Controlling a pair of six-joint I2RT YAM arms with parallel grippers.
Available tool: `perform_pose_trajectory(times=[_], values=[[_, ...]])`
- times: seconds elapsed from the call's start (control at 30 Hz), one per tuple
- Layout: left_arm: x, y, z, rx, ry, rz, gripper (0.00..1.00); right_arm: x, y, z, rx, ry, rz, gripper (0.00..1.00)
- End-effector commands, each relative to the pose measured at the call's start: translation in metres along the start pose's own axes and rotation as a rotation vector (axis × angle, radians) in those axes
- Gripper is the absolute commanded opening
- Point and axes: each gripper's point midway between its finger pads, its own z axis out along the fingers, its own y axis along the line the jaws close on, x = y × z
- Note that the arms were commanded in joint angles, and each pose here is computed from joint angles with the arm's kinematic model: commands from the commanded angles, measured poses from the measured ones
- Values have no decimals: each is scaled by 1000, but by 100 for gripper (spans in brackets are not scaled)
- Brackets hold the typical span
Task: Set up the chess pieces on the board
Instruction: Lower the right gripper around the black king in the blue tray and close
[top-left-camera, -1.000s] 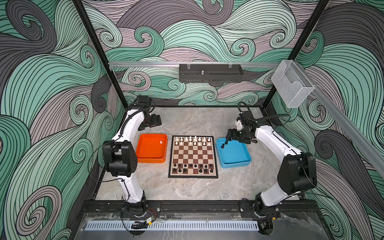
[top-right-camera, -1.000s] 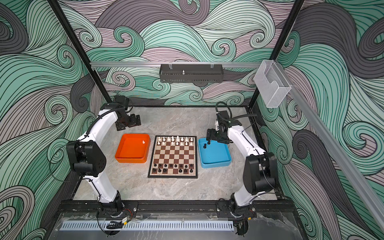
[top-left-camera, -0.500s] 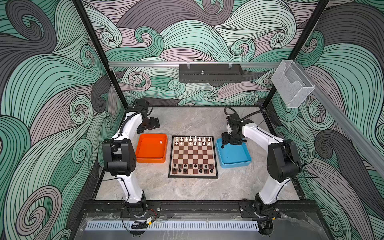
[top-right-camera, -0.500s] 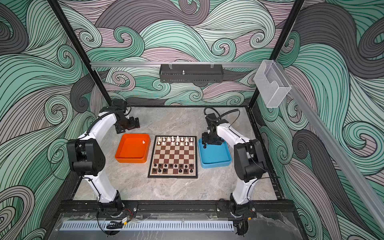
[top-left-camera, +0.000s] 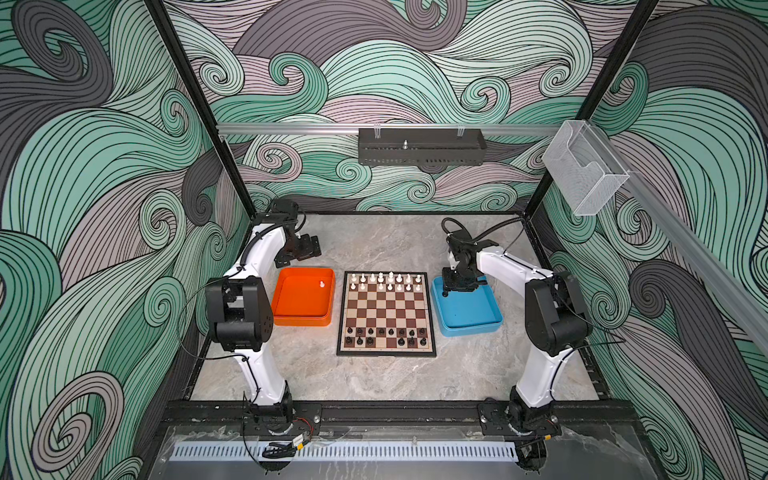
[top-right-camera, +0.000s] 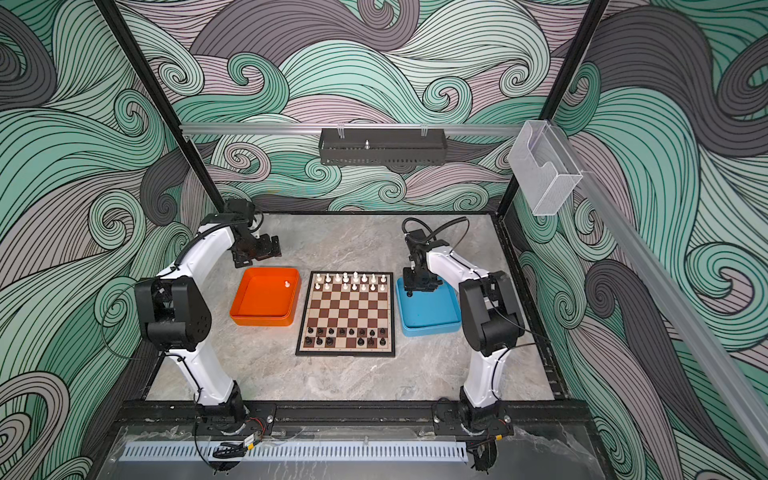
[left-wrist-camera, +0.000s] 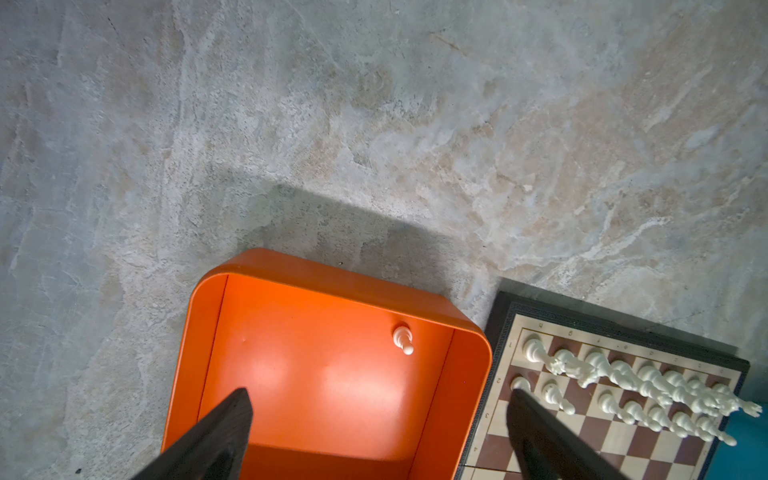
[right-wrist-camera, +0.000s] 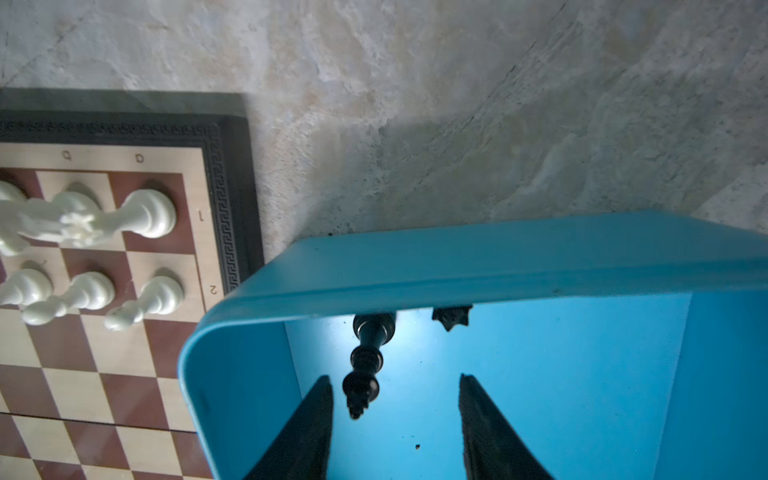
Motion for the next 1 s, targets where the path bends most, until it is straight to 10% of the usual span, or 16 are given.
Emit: perform_pose_trajectory(times=[0.0, 0.97], values=[[-6, 0, -2, 8, -3, 1, 98, -9, 5, 1, -8, -17, 6, 44], [-5, 2, 5, 9, 14, -6, 98, -10, 11, 17, -27, 24, -3, 25]])
